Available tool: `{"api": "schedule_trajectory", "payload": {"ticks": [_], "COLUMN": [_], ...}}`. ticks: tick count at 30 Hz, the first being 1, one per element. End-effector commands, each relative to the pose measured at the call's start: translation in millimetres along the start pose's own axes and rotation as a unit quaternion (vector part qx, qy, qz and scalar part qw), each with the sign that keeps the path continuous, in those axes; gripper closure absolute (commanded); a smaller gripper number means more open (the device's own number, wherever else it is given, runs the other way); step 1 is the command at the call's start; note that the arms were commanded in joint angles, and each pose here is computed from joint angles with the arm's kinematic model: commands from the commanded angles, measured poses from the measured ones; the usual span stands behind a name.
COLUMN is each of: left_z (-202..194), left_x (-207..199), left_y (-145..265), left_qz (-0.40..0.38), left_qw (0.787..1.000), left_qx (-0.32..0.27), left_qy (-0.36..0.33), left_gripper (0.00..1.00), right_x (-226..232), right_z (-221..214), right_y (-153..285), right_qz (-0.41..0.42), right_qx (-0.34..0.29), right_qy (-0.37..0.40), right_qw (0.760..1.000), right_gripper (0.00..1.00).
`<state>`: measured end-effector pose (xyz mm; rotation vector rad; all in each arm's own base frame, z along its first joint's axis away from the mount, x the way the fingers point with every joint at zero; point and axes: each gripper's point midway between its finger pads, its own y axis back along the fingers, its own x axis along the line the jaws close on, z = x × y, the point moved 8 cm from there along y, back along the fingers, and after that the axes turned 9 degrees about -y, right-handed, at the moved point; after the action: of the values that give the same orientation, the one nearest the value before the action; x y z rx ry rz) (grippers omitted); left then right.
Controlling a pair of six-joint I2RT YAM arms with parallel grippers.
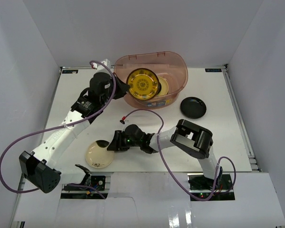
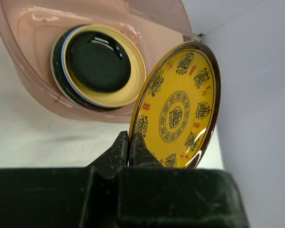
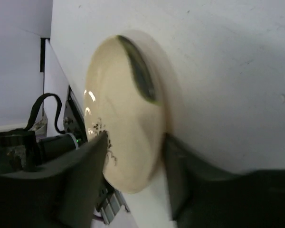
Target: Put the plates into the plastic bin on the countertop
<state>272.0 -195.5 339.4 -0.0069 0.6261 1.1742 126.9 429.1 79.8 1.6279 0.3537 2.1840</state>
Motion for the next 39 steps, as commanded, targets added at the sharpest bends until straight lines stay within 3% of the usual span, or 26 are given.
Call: {"api": "schedule_trajectory", "payload": {"ticks": [1,3,4,6,8,10,11,16,17,18,19,21,23,28,33,37,39], "left_z": [37,39,46,43,43,49,43,38,43,31,27,18,12,-6,-15,-13,8], "left_x": [-12,-10,-11,-7,-7,-9,-5,0,-2,5,8,14,20,36,54,56,45], "left_y": [4,-4,-7,-25,-41,-50,-64,-111,-117,-137,-145,-168,-180,-204,-220,-217,-202], "left_qz": [-0.044,-0.043,-0.042,-0.026,-0.015,-0.011,-0.003,0.02,0.018,0.029,0.035,0.048,0.062,0.086,0.095,0.081,0.062], "left_qw": [0.998,0.999,0.998,0.999,1.0,1.0,1.0,0.999,0.999,0.999,0.998,0.997,0.995,0.992,0.989,0.99,0.993], "left_qx": [-0.037,-0.032,-0.038,-0.025,-0.018,-0.024,-0.011,0.01,0.007,0.027,0.033,0.046,0.058,0.081,0.1,0.109,0.084], "left_qy": [0.007,0.007,0.006,-0.004,-0.009,-0.013,-0.016,-0.032,-0.035,-0.038,-0.04,-0.046,-0.047,-0.05,-0.057,-0.045,-0.047], "left_gripper": [1.0,1.0,1.0,1.0,1.0,1.0,1.0,1.0,1.0,1.0,1.0,1.0,1.0,0.99,0.58,0.34,0.22], "right_x": [0,-4,-2,-9,6,-11,8,-17,-2,-10,7,6,26,38,50,43,40], "right_z": [-1,-4,-3,-8,-2,-12,-6,-1,19,20,40,52,82,131,188,236,260], "right_y": [-13,-12,-10,5,27,57,81,167,193,206,232,256,292,341,357,351,342], "right_qz": [-0.011,-0.015,-0.004,-0.002,0.038,0.029,0.064,0.027,0.053,0.021,0.041,-0.005,-0.022,-0.066,-0.077,-0.074,-0.081], "right_qx": [-0.014,-0.014,-0.018,-0.027,-0.046,-0.055,-0.077,-0.112,-0.159,-0.163,-0.22,-0.247,-0.328,-0.421,-0.462,-0.462,-0.454], "right_qy": [-0.024,-0.034,-0.041,-0.051,-0.049,-0.029,-0.013,0.022,0.04,0.041,0.053,0.074,0.089,0.099,0.095,0.078,0.075], "right_qw": [1.0,0.999,0.999,0.998,0.997,0.998,0.995,0.993,0.985,0.986,0.973,0.966,0.94,0.899,0.878,0.88,0.884], "right_gripper": [0.54,0.69,0.84,0.92,0.92,0.92,0.92,0.92,0.92,0.92,0.92,0.92,0.92,0.92,0.92,0.92,0.92]}}
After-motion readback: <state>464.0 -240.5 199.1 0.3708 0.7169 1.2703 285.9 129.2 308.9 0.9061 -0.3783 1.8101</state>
